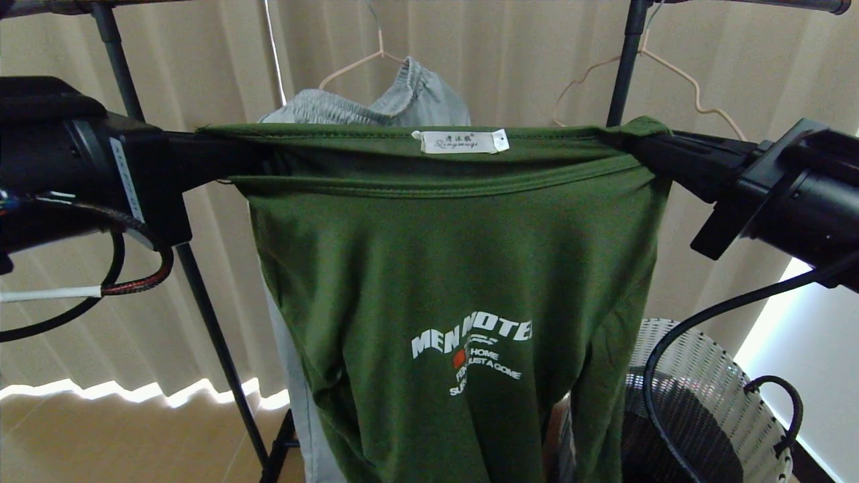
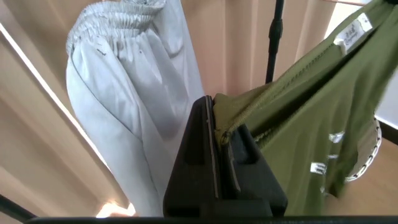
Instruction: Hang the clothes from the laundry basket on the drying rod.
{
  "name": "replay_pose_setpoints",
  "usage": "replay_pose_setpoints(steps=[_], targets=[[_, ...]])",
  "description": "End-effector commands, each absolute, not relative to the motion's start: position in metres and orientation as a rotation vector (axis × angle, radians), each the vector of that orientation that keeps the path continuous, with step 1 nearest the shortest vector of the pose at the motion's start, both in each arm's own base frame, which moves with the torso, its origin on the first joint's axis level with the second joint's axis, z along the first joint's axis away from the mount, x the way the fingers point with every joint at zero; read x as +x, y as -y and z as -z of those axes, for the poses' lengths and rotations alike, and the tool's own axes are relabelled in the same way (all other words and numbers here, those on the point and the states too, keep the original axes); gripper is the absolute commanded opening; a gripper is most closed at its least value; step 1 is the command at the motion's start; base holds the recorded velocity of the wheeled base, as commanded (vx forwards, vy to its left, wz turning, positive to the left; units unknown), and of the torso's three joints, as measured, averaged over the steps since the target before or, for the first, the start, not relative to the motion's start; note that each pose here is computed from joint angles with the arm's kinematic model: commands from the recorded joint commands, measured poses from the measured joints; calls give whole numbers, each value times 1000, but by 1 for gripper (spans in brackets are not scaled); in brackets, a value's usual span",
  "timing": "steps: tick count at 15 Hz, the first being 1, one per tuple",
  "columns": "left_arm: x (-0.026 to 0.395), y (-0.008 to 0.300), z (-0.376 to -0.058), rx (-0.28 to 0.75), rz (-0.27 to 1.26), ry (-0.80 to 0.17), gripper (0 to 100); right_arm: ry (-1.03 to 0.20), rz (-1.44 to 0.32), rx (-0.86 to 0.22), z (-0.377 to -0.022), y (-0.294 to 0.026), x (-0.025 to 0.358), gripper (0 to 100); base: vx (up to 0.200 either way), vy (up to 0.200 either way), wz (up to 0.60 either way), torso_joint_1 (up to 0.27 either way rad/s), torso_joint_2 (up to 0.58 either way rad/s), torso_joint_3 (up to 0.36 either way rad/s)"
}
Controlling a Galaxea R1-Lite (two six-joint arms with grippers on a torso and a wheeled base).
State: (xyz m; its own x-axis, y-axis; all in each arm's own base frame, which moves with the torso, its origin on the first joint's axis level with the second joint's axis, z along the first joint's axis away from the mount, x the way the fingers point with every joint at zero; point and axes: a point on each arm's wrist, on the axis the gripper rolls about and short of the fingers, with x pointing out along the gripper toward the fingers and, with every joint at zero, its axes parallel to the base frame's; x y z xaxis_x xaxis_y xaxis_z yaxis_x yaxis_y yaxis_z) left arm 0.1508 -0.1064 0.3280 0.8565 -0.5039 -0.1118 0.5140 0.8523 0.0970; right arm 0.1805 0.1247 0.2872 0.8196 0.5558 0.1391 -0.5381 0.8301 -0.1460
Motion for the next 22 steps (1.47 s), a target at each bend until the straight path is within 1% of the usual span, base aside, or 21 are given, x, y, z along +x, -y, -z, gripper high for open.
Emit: replay_pose_setpoints(steps=[1,4,7,8,10,11,14,18,21,22], targets=[[150,106,-327,126,536,-86,0,167,-582,-107,-284,-125,181,0,0,0,0,0,0,0],[162,114,-321,131,537,-107,0,201,-577,-96,-291,-114,167,0,0,0,0,0,0,0],[176,125,-319,120,536,-81,0,249,-574,-83,-300,-99,145,0,0,0,0,0,0,0],[180,128,-316,120,536,-86,0,255,-574,-81,-302,-93,137,0,0,0,0,0,0,0],[191,135,-313,115,534,-74,0,255,-597,-82,-300,-82,120,0,0,0,0,0,0,0],[199,141,-310,113,534,-73,0,250,-641,-87,-297,-79,113,0,0,0,0,0,0,0],[218,154,-308,111,528,-79,0,206,-879,-113,-279,-82,108,0,0,0,0,0,0,0],[234,165,-307,53,525,-101,0,202,-967,-111,-273,-87,98,0,0,0,0,0,0,0],[229,162,-304,38,524,-118,0,176,-956,-119,-271,-91,105,0,0,0,0,0,0,0],[222,156,-307,34,521,-108,0,154,-933,-125,-268,-92,111,0,0,0,0,0,0,0]])
